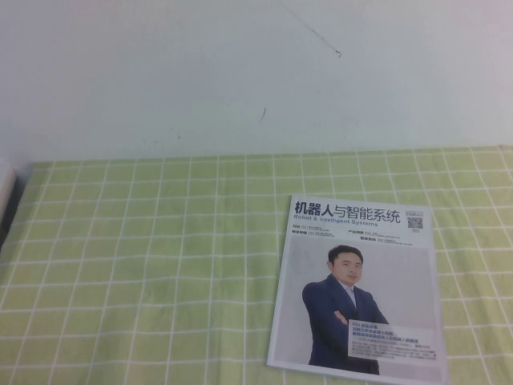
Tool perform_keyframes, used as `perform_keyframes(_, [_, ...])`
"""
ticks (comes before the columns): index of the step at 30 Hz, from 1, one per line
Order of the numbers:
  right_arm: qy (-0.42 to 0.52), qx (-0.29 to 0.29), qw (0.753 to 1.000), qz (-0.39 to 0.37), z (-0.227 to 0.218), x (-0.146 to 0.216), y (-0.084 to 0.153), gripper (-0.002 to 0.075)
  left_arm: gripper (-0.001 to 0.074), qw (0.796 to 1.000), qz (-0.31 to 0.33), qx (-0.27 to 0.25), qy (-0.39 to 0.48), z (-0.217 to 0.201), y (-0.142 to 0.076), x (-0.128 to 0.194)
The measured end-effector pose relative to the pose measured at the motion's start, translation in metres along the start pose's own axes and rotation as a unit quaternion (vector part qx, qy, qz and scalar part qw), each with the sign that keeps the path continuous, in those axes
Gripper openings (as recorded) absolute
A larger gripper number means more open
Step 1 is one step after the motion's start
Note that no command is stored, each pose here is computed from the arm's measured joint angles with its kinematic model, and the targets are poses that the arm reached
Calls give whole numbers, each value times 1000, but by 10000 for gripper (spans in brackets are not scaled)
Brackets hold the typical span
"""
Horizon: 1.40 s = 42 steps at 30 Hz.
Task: Close book
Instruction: 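Close the open booklet and leave it lying on the table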
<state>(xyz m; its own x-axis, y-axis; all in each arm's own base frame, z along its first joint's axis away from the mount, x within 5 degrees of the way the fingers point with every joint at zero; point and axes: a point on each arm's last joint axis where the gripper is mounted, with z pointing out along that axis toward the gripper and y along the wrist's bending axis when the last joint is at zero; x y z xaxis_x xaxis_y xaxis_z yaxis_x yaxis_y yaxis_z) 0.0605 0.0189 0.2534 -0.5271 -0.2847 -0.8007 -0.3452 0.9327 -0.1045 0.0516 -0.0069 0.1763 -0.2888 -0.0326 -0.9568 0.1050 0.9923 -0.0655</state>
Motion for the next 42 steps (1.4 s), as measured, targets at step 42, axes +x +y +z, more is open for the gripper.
perform_keyframes(42, [-131, 148, 979, 54, 39, 77, -5, -3, -4, 1000, 0, 0, 0, 0, 0, 0])
